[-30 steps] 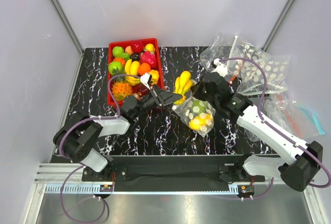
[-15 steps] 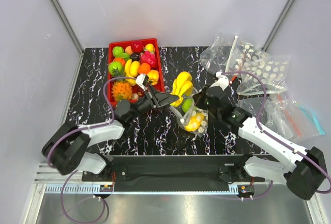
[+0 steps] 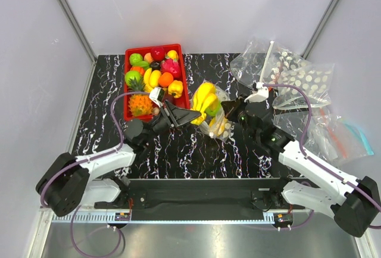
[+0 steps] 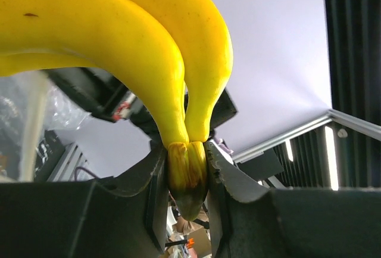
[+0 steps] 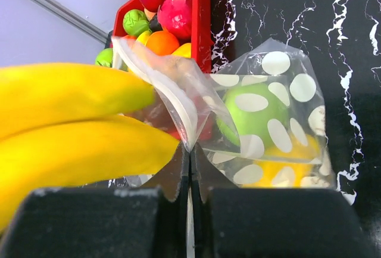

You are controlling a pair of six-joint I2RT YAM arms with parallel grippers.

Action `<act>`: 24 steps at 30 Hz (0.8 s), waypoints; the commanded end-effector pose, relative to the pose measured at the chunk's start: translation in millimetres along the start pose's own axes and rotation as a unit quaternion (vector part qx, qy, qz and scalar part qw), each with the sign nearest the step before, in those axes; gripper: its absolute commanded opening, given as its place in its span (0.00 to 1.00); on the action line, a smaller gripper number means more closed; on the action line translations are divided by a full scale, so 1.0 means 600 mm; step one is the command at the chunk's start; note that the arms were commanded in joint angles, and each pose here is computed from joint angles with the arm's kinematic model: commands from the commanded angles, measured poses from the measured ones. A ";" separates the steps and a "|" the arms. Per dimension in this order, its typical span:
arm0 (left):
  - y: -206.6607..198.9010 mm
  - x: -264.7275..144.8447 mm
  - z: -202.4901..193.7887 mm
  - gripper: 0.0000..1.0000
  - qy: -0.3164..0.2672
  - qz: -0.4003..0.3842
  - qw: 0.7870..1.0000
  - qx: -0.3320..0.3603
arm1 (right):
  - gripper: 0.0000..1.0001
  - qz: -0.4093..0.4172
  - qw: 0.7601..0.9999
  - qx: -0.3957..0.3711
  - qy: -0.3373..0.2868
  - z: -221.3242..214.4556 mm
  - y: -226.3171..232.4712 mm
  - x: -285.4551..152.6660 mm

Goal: Place the food in the zip-top bag and seal the zipper
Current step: Place the fake fruit in the zipper food storage bag.

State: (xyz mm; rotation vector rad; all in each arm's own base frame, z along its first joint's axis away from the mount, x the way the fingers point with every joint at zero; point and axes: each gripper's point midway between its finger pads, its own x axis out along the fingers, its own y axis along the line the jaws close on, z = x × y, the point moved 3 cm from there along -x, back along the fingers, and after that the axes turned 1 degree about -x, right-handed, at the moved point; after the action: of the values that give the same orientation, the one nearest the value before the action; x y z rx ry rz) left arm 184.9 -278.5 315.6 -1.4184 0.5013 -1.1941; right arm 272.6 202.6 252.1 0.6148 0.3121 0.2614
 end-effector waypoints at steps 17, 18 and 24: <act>0.140 0.010 -0.038 0.10 -0.006 0.051 0.995 -0.089 | 0.00 -0.027 0.997 0.047 -0.062 0.011 -0.029 0.003; 0.144 0.011 -0.040 0.10 -0.007 0.051 0.994 -0.096 | 0.00 -0.028 0.997 0.047 -0.061 0.010 -0.030 0.003; 0.149 0.020 -0.050 0.11 0.005 0.049 0.994 -0.094 | 0.07 -0.049 0.997 0.033 -0.056 0.012 -0.041 -0.005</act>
State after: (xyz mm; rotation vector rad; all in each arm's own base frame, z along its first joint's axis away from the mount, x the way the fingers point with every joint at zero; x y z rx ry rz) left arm 197.3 -327.1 174.6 -1.4726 0.9176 -0.8668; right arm 272.2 187.9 220.3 0.6323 0.3224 0.1582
